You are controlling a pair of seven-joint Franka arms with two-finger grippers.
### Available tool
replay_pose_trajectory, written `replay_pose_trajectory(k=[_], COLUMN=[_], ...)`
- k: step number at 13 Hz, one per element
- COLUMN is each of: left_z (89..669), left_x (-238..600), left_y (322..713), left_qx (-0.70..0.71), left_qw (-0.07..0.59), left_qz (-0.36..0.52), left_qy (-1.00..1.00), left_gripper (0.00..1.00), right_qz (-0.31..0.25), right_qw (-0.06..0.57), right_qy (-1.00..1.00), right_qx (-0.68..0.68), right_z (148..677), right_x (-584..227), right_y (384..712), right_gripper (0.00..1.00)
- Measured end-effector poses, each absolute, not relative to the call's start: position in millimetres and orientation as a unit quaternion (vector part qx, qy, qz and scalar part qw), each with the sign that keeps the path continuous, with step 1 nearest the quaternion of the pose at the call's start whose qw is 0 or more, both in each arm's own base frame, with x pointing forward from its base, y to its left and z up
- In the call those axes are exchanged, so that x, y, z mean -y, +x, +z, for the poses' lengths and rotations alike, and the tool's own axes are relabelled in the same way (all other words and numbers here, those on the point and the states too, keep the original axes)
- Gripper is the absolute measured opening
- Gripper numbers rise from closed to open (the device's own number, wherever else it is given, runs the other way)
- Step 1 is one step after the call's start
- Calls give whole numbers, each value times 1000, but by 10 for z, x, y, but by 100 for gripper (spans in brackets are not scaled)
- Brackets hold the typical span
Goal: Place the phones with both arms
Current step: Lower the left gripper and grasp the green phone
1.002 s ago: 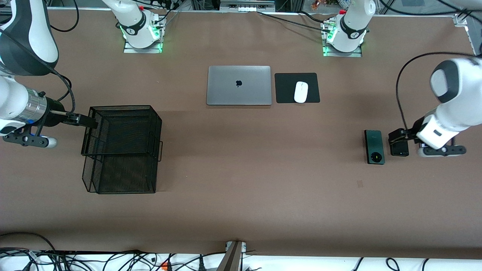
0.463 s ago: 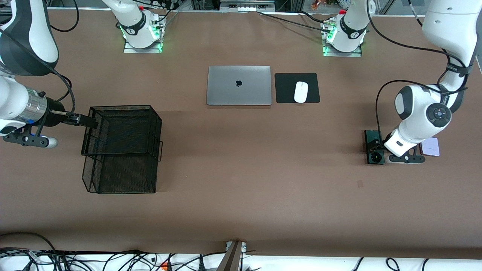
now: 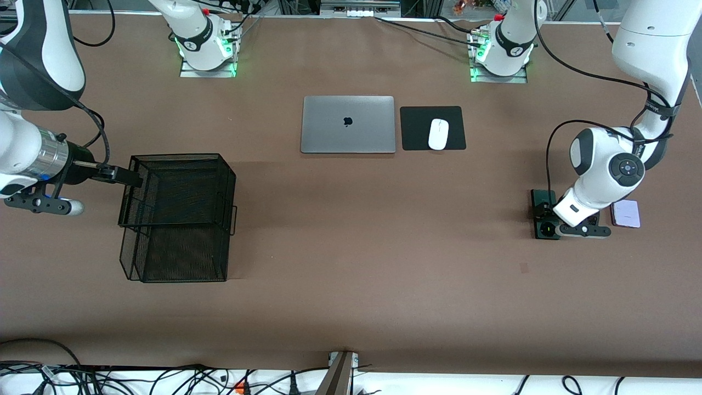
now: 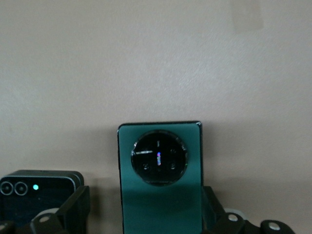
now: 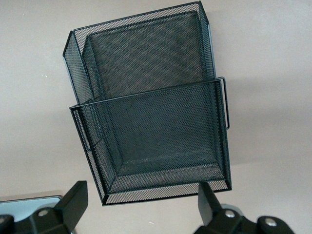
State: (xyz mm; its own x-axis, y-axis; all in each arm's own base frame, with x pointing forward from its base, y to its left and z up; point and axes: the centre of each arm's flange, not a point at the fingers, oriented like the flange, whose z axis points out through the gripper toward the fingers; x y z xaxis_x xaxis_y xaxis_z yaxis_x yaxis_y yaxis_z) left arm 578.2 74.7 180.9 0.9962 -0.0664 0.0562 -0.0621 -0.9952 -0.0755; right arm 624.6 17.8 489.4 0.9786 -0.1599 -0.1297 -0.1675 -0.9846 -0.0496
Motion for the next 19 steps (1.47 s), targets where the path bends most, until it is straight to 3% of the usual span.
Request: replay_pose_trajectory(k=[17,19], left_z=[1598,1620], left_x=[-725,-713], left_y=[5524,5532], left_qx=[-27,-27], left_qw=[24,23], left_qz=[-38,-42], left_qy=[-999,-999], left_gripper=[100,80], right_qz=[64,64], right_qw=[30,30], right_qy=[-994,-994], right_qx=[-83,-83], right_z=[4890,4890], right_x=[-174,-167], right_y=[6242,6242], right_gripper=[100,100])
